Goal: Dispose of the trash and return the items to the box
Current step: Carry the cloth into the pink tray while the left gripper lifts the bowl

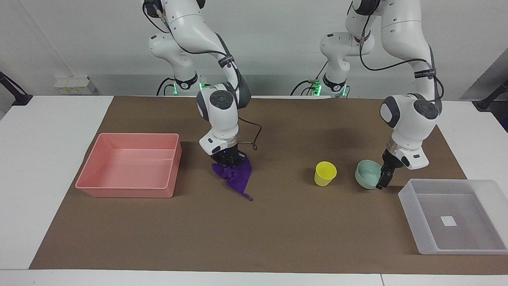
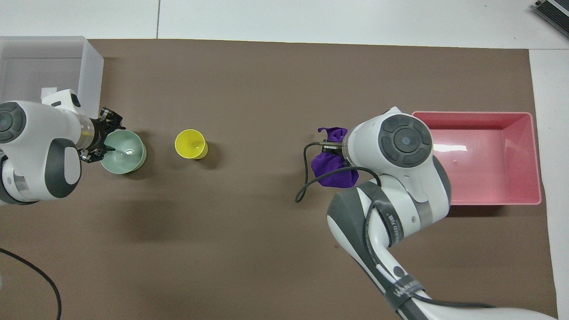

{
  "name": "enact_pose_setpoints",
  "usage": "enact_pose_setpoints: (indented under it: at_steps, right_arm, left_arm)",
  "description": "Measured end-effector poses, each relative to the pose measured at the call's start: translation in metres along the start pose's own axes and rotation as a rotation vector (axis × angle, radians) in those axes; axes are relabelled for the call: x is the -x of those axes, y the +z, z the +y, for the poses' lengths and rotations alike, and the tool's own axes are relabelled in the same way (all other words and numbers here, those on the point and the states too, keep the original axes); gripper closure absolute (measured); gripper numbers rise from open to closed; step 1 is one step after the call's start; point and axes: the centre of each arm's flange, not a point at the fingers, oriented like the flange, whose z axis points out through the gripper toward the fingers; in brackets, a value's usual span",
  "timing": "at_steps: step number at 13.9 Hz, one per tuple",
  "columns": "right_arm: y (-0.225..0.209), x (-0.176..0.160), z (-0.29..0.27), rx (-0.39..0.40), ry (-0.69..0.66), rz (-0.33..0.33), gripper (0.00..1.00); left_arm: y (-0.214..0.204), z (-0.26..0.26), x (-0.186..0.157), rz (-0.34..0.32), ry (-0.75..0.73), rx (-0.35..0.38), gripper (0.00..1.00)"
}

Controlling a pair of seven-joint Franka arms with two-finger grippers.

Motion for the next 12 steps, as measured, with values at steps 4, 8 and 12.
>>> enact_pose_setpoints:
  at_steps: [4, 8, 12]
  right_arm:
    - [-0.066, -0.008, 0.047, 0.000, 0.024, 0.017, 0.88]
    - [-0.114, -0.010, 0.104, 0.013, -0.021, 0.005, 0.88]
    - [-0.147, -0.015, 0.158, 0.034, -0.088, -0.025, 0.88]
  left_arm:
    - [-0.007, 0.005, 0.002, 0.002, -0.001, 0.009, 0.45]
    - [-0.009, 0.008, 0.005, 0.002, -0.003, 0.012, 0.91]
    - [-0.017, 0.010, 0.007, 0.002, -0.018, 0.014, 0.95]
